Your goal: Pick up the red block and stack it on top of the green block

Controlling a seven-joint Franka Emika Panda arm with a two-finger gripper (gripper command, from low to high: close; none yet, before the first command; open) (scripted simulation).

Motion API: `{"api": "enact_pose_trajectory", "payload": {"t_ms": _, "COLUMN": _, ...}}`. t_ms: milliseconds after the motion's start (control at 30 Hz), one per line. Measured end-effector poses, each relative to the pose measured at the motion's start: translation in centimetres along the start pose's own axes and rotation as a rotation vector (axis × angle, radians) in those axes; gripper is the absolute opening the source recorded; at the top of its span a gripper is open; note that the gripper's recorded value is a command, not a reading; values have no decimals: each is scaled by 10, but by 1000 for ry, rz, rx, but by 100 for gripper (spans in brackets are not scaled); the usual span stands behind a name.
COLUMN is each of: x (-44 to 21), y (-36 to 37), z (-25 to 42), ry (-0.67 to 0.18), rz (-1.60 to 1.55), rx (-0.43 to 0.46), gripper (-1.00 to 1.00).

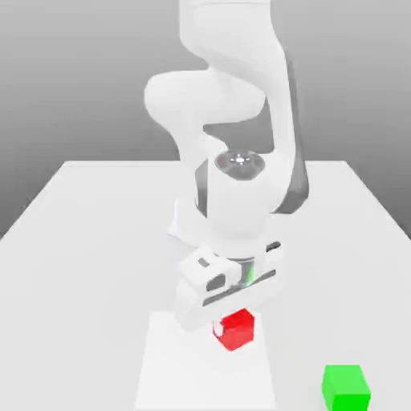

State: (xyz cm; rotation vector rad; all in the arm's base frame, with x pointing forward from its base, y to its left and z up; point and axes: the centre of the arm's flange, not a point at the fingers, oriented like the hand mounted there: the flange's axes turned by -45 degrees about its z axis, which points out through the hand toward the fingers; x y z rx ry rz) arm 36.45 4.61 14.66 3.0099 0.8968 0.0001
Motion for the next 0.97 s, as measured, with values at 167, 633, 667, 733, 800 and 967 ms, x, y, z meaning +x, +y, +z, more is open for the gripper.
{"api": "enact_pose_trajectory", "payload": {"t_ms": 167, "x": 2, "y": 1, "z": -37, "ry": 2, "rz": -2, "rx": -2, "gripper": -100}}
{"api": "enact_pose_trajectory", "payload": {"t_ms": 633, "x": 141, "y": -42, "z": -93, "ry": -5, "rz": -429, "rx": -13, "gripper": -100}}
{"api": "enact_pose_trajectory", "payload": {"t_ms": 667, "x": 154, "y": -50, "z": -95, "ry": -4, "rz": -469, "rx": -9, "gripper": -100}}
{"api": "enact_pose_trajectory", "payload": {"t_ms": 733, "x": 173, "y": -63, "z": -93, "ry": -1, "rz": -534, "rx": -1, "gripper": -100}}
{"api": "enact_pose_trajectory", "payload": {"t_ms": 800, "x": 180, "y": -66, "z": -70, "ry": -1, "rz": -552, "rx": 1, "gripper": -100}}
{"api": "enact_pose_trajectory", "payload": {"t_ms": 967, "x": 180, "y": -67, "z": -43, "ry": -1, "rz": -556, "rx": 2, "gripper": 100}}
